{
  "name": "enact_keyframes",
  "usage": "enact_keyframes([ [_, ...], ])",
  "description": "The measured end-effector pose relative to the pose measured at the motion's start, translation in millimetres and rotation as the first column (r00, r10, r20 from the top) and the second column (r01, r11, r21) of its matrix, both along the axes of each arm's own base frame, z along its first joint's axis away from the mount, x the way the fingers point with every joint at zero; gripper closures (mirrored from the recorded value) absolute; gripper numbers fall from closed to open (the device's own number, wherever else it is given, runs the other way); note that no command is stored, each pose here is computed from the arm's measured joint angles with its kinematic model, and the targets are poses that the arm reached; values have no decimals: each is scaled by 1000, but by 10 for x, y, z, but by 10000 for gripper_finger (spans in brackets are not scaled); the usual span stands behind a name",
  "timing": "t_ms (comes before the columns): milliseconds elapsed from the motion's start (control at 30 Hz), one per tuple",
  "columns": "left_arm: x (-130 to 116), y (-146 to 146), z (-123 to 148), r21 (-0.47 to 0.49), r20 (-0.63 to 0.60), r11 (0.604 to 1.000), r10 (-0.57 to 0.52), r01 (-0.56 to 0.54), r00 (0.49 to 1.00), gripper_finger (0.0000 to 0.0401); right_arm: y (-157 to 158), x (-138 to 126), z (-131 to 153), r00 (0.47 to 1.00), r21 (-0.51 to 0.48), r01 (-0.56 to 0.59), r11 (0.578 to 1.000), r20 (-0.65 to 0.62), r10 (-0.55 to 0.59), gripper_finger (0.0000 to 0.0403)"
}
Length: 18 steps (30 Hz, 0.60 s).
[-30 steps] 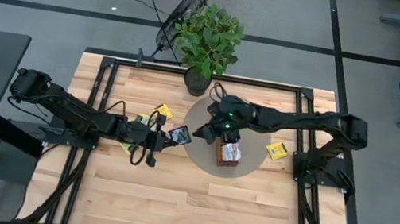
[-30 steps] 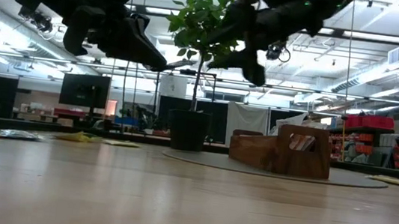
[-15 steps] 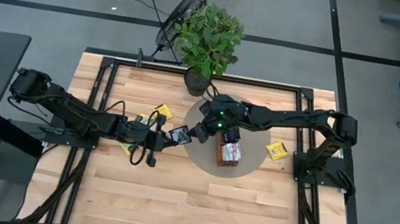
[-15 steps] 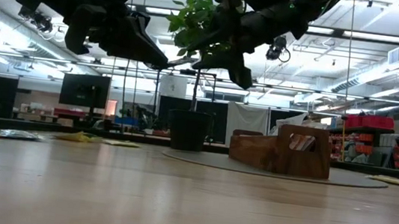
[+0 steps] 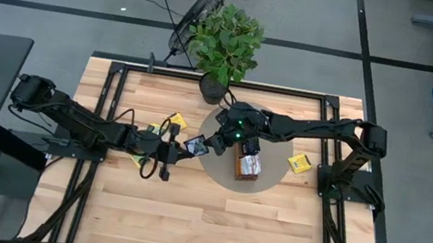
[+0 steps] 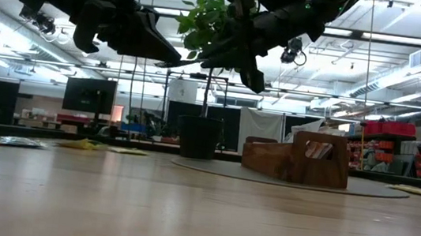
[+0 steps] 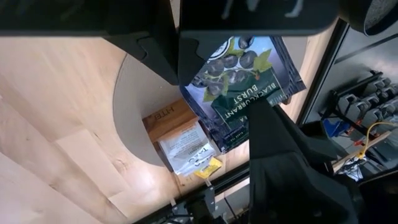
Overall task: Pick & Place Tea
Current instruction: Put the purple tea bag into the middle section of the wooden organizer
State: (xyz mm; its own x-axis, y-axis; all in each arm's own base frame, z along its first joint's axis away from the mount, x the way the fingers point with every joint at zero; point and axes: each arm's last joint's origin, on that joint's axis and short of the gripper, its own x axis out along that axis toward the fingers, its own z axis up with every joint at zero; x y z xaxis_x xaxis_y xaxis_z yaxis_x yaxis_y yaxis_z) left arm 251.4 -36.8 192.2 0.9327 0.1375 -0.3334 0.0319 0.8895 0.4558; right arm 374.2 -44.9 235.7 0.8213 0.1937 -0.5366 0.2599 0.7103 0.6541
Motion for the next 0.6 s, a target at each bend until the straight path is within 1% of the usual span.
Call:
enact_keyframes([
  [100, 3, 0, 7, -2, 8, 1000, 0, 0, 1000, 399, 0, -2, -3, 1000, -8, -6, 1000, -2, 6, 351],
  [233, 9, -3, 25, -19, 29, 1000, 1, -1, 1000, 398, 1, -6, -9, 1000, -26, -18, 1000, -6, 18, 393],
  [300, 9, -7, 23, -24, 27, 1000, -12, 13, 1000, 392, 3, -7, -10, 1000, -22, -20, 1000, -6, 20, 396],
  [400, 16, -32, 39, -54, 43, 994, -89, 91, 995, 370, 10, -12, -12, 999, -9, -39, 999, -10, 39, 399],
  [467, 20, -35, 54, -68, 61, 994, -87, 91, 994, 353, 13, -30, -31, 998, -4, -40, 999, -38, 40, 399],
  [600, 17, 13, 28, -88, 36, 995, -41, 45, 998, 327, -5, -107, -44, 993, -3, -44, 999, -108, 44, 401],
])
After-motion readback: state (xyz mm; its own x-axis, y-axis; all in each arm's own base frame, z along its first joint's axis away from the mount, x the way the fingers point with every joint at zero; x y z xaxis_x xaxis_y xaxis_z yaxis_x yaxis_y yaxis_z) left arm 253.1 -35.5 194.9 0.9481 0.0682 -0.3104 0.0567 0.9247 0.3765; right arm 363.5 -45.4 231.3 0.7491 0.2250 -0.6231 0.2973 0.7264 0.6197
